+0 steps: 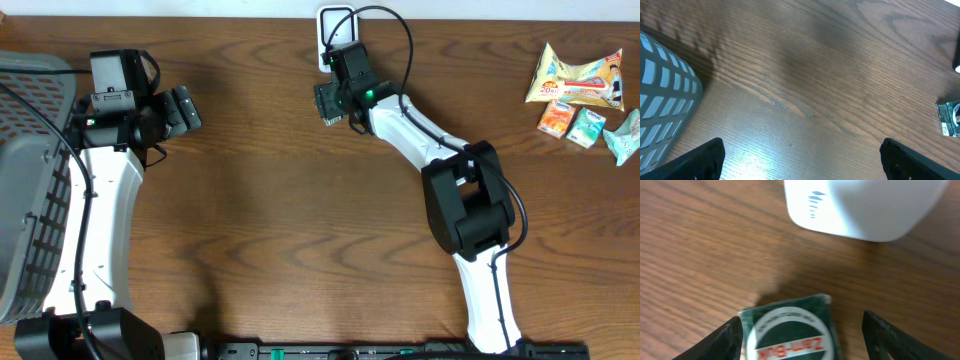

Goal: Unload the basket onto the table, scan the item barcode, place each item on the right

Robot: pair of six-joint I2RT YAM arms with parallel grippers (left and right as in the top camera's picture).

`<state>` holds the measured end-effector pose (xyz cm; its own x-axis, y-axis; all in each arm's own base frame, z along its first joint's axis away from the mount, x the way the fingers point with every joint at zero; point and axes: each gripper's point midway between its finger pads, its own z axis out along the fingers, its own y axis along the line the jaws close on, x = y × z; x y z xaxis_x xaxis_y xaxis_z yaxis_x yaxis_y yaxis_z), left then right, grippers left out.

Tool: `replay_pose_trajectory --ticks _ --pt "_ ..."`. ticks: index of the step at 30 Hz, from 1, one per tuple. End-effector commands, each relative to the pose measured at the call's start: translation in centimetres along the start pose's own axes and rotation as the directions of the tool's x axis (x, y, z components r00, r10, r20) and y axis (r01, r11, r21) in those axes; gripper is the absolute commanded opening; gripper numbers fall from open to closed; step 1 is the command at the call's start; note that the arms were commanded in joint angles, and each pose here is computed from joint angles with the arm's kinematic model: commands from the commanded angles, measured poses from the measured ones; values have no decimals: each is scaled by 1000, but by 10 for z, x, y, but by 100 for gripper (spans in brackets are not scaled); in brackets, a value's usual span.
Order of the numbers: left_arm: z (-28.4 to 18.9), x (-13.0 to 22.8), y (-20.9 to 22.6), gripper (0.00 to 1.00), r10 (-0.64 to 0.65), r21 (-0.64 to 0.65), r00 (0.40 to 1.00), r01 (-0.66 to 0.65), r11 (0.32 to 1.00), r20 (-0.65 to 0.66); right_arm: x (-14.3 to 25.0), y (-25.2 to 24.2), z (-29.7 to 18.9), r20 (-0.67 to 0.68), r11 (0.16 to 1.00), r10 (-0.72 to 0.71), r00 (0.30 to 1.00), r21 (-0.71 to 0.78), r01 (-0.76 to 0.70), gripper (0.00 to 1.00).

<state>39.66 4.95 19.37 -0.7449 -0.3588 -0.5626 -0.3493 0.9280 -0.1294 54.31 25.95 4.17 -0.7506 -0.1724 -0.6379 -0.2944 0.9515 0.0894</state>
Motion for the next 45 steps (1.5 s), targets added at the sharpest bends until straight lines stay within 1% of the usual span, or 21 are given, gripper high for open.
replay_pose_trajectory --ticks 1,3,6,12,15,21,24,26,28,30,33,37,39,45 --pt "3 2 3 98 -11 -12 1000 11 1000 -9 5 -24 5 -12 997 62 998 44 -62 71" --pt "3 2 3 98 -11 -12 1000 11 1000 -9 7 -24 7 -27 997 76 997 -9 -76 71" --pt "3 2 3 98 -11 -12 1000 11 1000 -9 13 -15 10 -65 987 93 994 -128 -101 70" --pt "3 2 3 98 -11 -12 1000 11 1000 -9 23 0 11 -116 953 101 988 -273 -130 63" --pt "3 2 3 97 -11 -12 1000 11 1000 -9 26 14 7 -129 929 68 989 -353 -110 60" --pt "3 2 3 98 -11 -12 1000 11 1000 -9 39 24 1 -191 906 61 980 -401 -135 54" --pt "3 2 3 98 -11 -12 1000 11 1000 -9 40 40 -8 -212 858 53 976 -491 -153 50" --pt "3 2 3 98 -11 -12 1000 11 1000 -9 39 51 -16 -222 810 47 974 -561 -167 50" --pt "3 2 3 97 -11 -12 1000 11 1000 -9 39 56 -24 -240 783 49 970 -594 -186 50" --pt "3 2 3 98 -11 -12 1000 11 1000 -9 39 54 -28 -263 785 72 962 -580 -217 52" --pt "3 2 3 98 -11 -12 1000 11 1000 -9 35 45 -34 -266 805 89 960 -548 -227 57" --pt "3 2 3 98 -11 -12 1000 11 1000 -9 28 11 -41 -263 884 145 954 -399 -245 58" --pt "3 2 3 98 -11 -12 1000 11 1000 -9 20 -7 -51 -246 910 167 955 -334 -245 59" --pt "3 2 1 98 -25 -2 1000 25 1000 -8 -2 -32 -90 -208 915 209 956 -304 -266 74"
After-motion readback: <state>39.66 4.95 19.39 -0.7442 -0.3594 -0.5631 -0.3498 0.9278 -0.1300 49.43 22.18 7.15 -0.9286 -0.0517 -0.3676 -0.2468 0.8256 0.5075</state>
